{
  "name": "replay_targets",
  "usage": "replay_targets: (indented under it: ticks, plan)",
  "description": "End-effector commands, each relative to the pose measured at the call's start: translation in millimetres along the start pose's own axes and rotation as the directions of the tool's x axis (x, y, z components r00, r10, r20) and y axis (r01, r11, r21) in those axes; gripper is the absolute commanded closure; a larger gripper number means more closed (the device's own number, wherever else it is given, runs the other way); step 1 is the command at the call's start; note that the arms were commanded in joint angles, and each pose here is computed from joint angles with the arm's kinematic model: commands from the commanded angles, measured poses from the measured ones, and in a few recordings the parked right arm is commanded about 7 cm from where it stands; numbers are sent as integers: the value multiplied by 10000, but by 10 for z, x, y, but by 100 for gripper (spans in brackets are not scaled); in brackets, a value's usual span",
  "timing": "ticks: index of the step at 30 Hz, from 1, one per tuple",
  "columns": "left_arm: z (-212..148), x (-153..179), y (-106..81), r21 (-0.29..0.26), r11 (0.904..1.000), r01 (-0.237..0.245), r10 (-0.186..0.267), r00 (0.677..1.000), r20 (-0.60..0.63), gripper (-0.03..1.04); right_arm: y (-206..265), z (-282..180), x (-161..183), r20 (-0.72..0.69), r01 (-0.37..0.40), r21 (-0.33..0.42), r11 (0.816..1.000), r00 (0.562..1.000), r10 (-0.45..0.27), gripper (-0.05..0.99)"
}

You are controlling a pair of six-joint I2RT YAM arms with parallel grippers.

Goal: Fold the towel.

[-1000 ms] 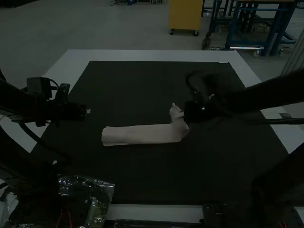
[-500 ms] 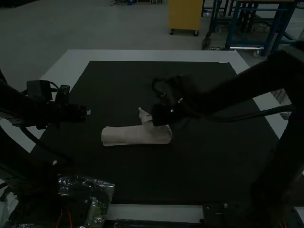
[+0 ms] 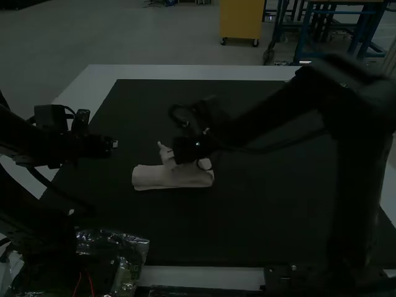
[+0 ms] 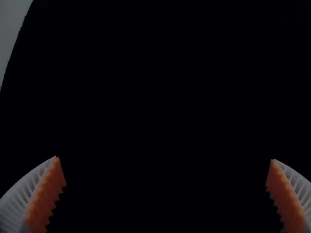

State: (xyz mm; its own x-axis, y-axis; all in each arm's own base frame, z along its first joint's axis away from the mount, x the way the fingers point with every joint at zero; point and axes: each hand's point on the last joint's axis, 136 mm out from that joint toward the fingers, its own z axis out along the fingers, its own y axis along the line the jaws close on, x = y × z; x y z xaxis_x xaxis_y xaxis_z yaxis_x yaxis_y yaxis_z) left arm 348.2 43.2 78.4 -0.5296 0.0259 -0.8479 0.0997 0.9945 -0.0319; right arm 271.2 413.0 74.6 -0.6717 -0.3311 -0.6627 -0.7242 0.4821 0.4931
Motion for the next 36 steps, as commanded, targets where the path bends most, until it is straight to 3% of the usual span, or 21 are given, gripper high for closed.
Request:
replay_targets:
  ticks: [1,8,11,14,16,19,22,23,24,25,26,27,28,31,36]
  plan:
    - [-48,-97,47,-184,9998,71,-64,9993,359,4,146,77,-164,277,257,-280,9993,9993,-249,96]
    - [-58,-182,129,-600,9982,-10,51,9976,685,4,351,301,-160,5,279,-913,9954,9996,-279,94]
    - [-68,-230,195,-979,9952,-56,141,9961,866,4,495,354,-191,-144,-249,-1386,9900,9996,231,72]
    - [-97,-296,318,-1518,9884,-14,188,9934,1129,4,724,350,-261,-180,-221,-2043,9787,9997,188,33]
    - [-131,-340,423,-1855,9826,96,153,9911,1325,4,862,333,-328,-157,-65,-2282,9736,9999,30,15]
    - [-175,-368,539,-2132,9761,429,-92,9876,1565,4,985,248,-369,-305,107,-2484,9686,9994,-188,4]
    - [-200,-375,603,-2282,9723,495,-121,9866,1625,4,1062,84,-514,150,516,-2568,9651,9987,-494,4]
    - [-199,-364,601,-2277,9724,502,-135,9871,1598,4,1066,31,-554,296,580,-2545,9653,9982,-522,4]
    - [-197,-358,597,-2257,9729,505,-148,9874,1574,4,1061,-14,-567,375,611,-2531,9655,9979,-533,12]
    - [-196,-354,597,-2254,9729,509,-155,9876,1560,4,1072,-75,-614,599,730,-2581,9634,9964,-595,26]
    - [-196,-354,597,-2254,9729,509,-155,9876,1560,4,1055,-134,-649,817,806,-2571,9630,9948,-614,46]
    - [-194,-355,592,-2242,9733,501,-149,9877,1560,4,1024,-202,-676,1055,916,-2546,9627,9922,-665,77]
    - [-193,-351,591,-2239,9733,504,-156,9879,1546,4,1002,-279,-741,1513,1198,-2465,9617,9849,-839,97]
    - [-188,-335,577,-2187,9745,504,-175,9886,1496,4,942,-387,-784,2173,1311,-2340,9634,9729,-796,96]
    - [-184,-292,562,-2141,9754,519,-215,9896,1419,4,717,-294,-513,1852,1227,-1975,9726,9789,-859,96]
